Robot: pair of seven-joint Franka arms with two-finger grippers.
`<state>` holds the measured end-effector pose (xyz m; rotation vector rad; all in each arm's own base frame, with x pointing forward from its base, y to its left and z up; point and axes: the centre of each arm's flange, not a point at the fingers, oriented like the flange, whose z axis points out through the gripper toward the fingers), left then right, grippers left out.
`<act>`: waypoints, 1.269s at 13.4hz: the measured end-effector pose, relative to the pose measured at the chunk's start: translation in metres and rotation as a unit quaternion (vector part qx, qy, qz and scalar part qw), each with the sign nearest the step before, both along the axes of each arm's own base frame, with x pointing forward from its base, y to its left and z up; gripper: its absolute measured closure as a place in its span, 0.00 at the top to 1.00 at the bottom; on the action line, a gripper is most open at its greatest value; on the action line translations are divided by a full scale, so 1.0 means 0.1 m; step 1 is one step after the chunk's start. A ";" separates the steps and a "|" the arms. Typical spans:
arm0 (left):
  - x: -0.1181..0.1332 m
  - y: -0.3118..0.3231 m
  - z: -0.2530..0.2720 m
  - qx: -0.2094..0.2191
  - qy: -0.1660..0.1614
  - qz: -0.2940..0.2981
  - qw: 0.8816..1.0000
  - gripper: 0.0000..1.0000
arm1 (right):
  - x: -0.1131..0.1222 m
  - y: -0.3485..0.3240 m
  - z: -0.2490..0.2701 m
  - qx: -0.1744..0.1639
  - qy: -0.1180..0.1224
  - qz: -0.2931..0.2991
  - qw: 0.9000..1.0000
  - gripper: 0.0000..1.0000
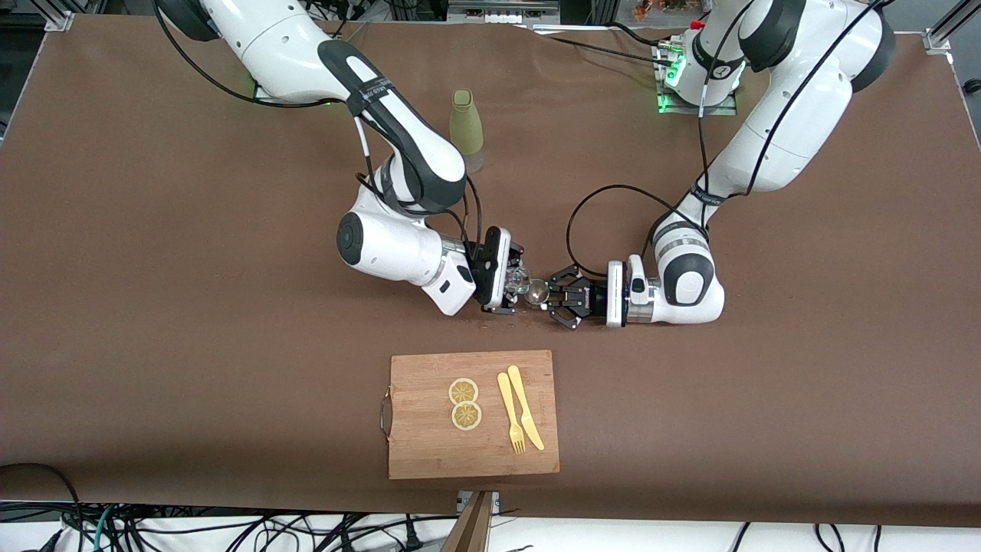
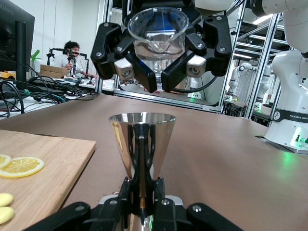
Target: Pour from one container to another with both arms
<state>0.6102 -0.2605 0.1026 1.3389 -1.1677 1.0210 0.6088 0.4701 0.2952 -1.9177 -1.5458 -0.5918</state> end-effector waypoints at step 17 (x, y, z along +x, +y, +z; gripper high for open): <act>-0.01 -0.01 0.00 0.000 -0.006 -0.001 1.000 0.21 | -0.01 0.10 0.13 -0.030 -0.013 -0.023 0.999 0.12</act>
